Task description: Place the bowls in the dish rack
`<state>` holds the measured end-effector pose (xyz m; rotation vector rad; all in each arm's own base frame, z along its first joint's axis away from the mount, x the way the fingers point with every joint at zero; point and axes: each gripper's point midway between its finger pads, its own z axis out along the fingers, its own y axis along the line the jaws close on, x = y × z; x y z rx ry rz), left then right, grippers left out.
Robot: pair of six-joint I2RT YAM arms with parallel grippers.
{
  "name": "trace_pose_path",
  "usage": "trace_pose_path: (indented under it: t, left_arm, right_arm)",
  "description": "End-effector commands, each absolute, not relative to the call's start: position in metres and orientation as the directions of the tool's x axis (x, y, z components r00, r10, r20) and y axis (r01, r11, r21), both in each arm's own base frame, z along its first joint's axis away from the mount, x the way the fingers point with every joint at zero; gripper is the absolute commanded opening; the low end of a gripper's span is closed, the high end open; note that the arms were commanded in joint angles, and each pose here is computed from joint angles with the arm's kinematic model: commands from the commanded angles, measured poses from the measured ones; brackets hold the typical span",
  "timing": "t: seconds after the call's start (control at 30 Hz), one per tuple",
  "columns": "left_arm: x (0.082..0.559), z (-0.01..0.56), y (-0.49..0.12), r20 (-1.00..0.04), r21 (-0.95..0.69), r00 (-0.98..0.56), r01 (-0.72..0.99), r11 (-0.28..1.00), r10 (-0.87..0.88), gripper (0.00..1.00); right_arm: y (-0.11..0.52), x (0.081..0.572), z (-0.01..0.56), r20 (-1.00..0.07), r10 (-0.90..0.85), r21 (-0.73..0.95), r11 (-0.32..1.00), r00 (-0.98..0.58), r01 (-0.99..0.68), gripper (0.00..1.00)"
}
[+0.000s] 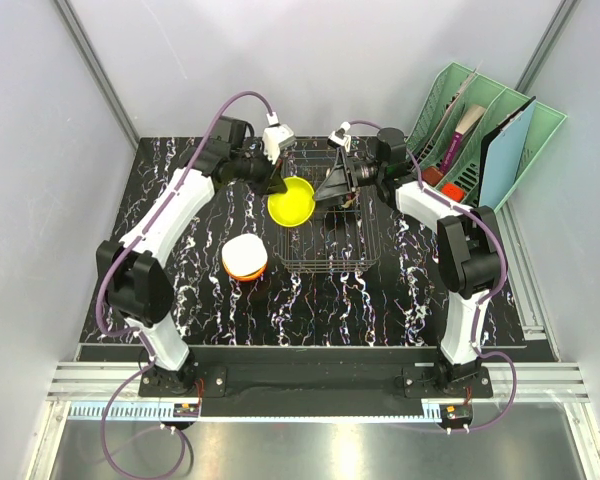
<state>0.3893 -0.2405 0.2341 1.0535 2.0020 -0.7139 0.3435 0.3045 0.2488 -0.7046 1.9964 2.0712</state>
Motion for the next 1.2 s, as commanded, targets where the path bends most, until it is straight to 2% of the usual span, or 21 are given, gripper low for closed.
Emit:
trace_pose_path:
  t: [0.0, 0.3, 0.57, 0.83, 1.17]
  left_arm:
    - [0.396, 0.283, -0.246, -0.9, -0.016, -0.239, 0.854, 0.52, 0.365, 0.0]
    - [0.382, 0.283, -0.256, -0.906, -0.028, -0.231, 0.869, 0.495, 0.354, 0.0]
    - [0.378, 0.28, -0.26, -0.903, -0.03, -0.232, 0.874, 0.484, 0.362, 0.0]
    - [0.383, 0.273, -0.258, -0.896, -0.022, -0.237, 0.868, 0.496, 0.375, 0.0]
    - [0.387, 0.273, -0.262, -0.898, -0.033, -0.244, 0.867, 0.497, 0.365, 0.0]
  right_arm:
    - [0.305, 0.34, 0.257, -0.496, -0.212, 0.869, -0.115, -0.842, -0.482, 1.0]
    - [0.303, 0.349, 0.254, -0.478, -0.214, 0.878, -0.115, -0.852, -0.464, 0.99]
    - [0.296, 0.354, 0.262, -0.505, -0.202, 0.863, -0.124, -0.839, -0.489, 0.98]
    - [0.289, 0.353, 0.267, -0.518, -0.188, 0.855, -0.121, -0.834, -0.503, 0.89]
    - [0.29, 0.355, 0.262, -0.51, -0.184, 0.86, -0.116, -0.84, -0.496, 0.93]
